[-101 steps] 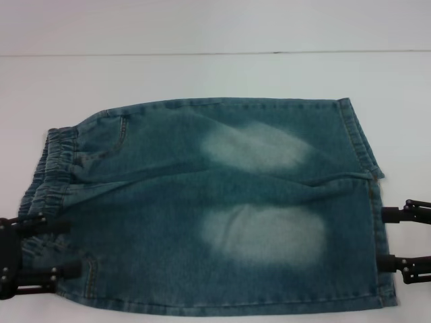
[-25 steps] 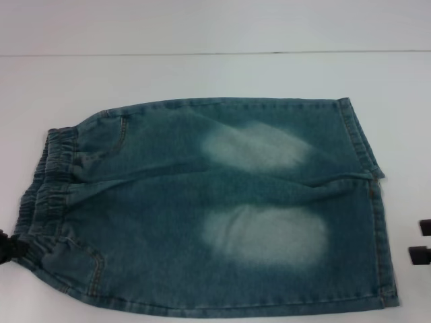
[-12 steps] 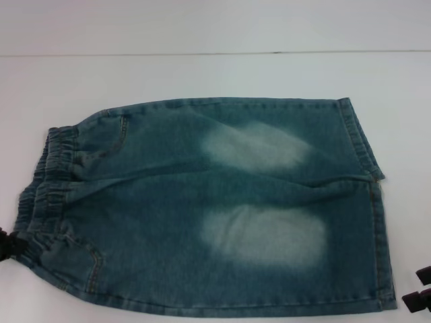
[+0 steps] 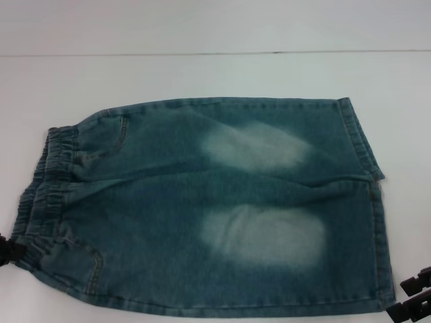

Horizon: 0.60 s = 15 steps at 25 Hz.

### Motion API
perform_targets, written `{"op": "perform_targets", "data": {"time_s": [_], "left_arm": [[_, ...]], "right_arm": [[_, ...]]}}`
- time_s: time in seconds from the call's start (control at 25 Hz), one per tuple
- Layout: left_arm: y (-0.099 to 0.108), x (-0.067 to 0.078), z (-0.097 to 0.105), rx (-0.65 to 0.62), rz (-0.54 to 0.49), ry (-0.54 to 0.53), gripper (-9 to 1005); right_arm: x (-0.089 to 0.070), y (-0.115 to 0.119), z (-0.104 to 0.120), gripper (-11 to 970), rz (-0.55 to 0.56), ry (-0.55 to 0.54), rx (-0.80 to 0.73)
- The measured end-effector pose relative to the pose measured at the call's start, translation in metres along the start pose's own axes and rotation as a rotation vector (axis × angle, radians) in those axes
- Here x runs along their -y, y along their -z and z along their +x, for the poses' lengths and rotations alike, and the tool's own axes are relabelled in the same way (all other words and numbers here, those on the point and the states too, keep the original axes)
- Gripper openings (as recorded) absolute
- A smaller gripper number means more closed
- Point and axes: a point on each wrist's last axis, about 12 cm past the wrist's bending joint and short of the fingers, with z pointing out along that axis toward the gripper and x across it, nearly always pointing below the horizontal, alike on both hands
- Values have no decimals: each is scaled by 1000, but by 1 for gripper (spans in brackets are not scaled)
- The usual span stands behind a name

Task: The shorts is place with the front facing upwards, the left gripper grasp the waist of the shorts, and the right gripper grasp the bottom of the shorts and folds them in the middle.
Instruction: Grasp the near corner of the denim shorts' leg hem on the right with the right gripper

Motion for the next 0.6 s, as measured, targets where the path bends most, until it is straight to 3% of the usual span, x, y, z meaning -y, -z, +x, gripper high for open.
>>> {"op": "perform_targets", "data": {"time_s": [0.6], "left_arm": [[-1,1,1,-1,8,-2,50]], "right_arm": [[6,-13,-9,905,-5,-9,-15]]}}
